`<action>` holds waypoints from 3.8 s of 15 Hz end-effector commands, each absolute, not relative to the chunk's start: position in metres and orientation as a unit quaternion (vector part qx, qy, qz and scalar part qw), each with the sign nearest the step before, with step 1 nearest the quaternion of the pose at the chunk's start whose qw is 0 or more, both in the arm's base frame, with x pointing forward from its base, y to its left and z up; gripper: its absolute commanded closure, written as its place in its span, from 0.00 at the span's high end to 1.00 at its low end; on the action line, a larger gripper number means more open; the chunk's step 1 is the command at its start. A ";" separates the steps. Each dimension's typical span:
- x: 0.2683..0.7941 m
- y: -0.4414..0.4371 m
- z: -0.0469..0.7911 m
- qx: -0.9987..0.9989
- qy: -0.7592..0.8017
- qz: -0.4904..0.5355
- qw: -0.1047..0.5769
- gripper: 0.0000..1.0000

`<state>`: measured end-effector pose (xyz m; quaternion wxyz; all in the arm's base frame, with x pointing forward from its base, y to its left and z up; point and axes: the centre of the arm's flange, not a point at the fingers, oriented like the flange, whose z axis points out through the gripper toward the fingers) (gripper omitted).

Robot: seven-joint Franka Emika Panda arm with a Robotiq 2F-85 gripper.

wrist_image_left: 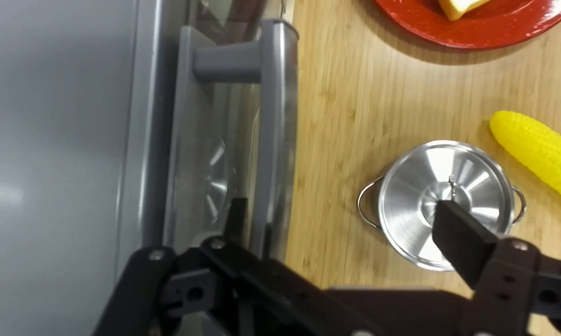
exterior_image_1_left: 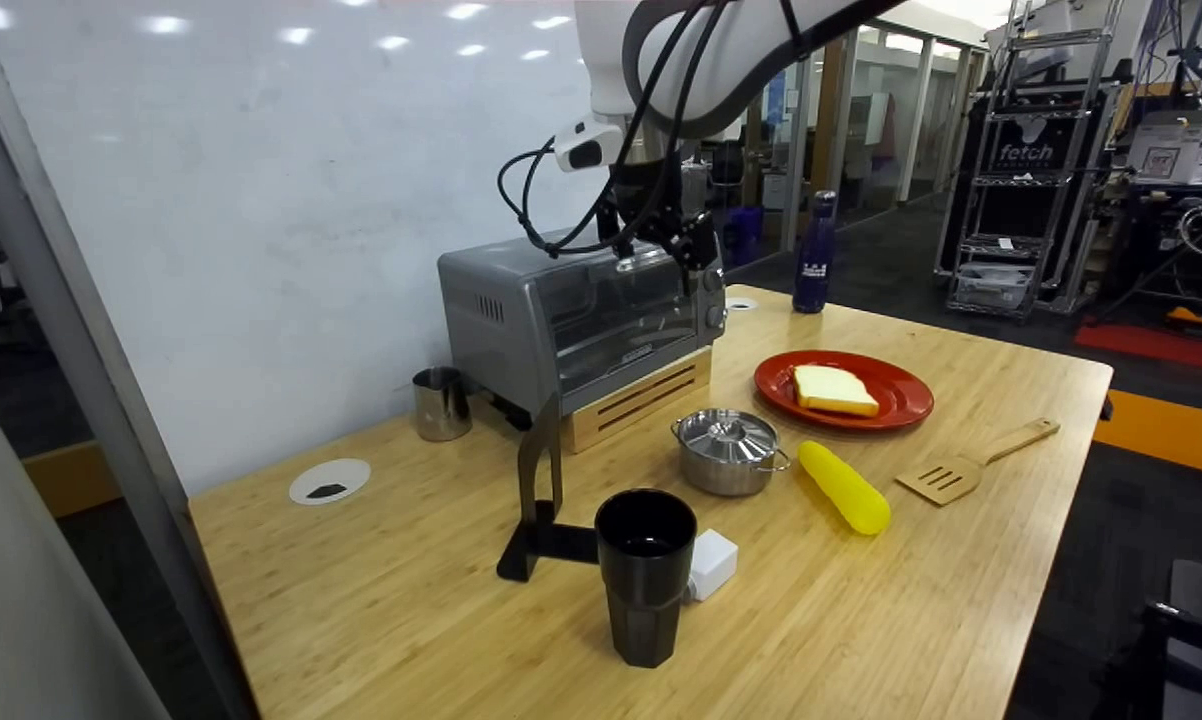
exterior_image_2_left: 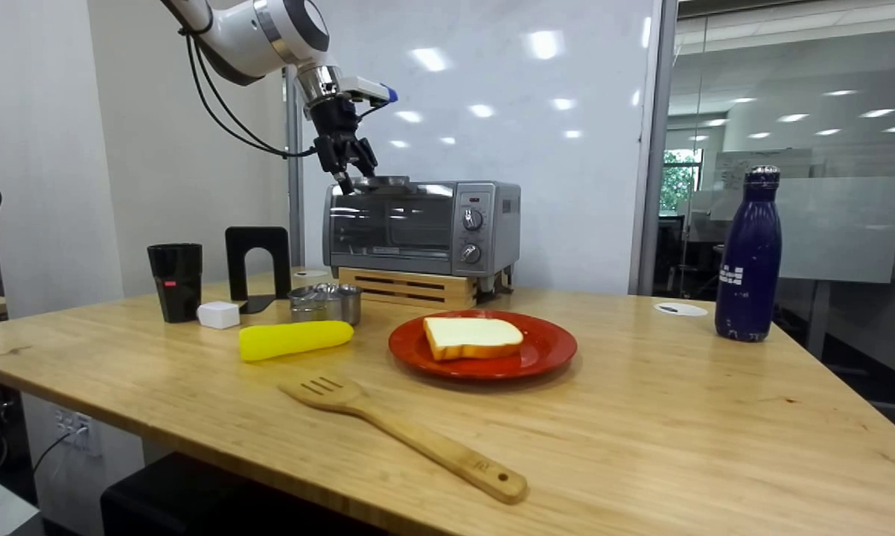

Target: Open the oven, use the spatula to put the slice of bread in the oven, the close the oven

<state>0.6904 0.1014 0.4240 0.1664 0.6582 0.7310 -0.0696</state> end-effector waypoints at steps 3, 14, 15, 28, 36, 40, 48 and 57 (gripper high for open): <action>0.659 0.100 0.418 0.662 0.732 -0.066 0.148 1.00; 0.618 0.112 0.397 0.675 0.722 -0.075 0.131 1.00; 0.614 0.111 0.394 0.679 0.719 -0.075 0.130 1.00; 0.575 0.102 0.360 0.696 0.705 -0.073 0.116 1.00; 0.568 0.100 0.349 0.700 0.701 -0.071 0.113 1.00; 0.559 0.099 0.344 0.693 0.707 -0.052 0.134 1.00; 0.528 0.110 0.343 0.643 0.741 -0.018 0.191 1.00; 0.491 0.127 0.359 0.581 0.783 0.017 0.221 1.00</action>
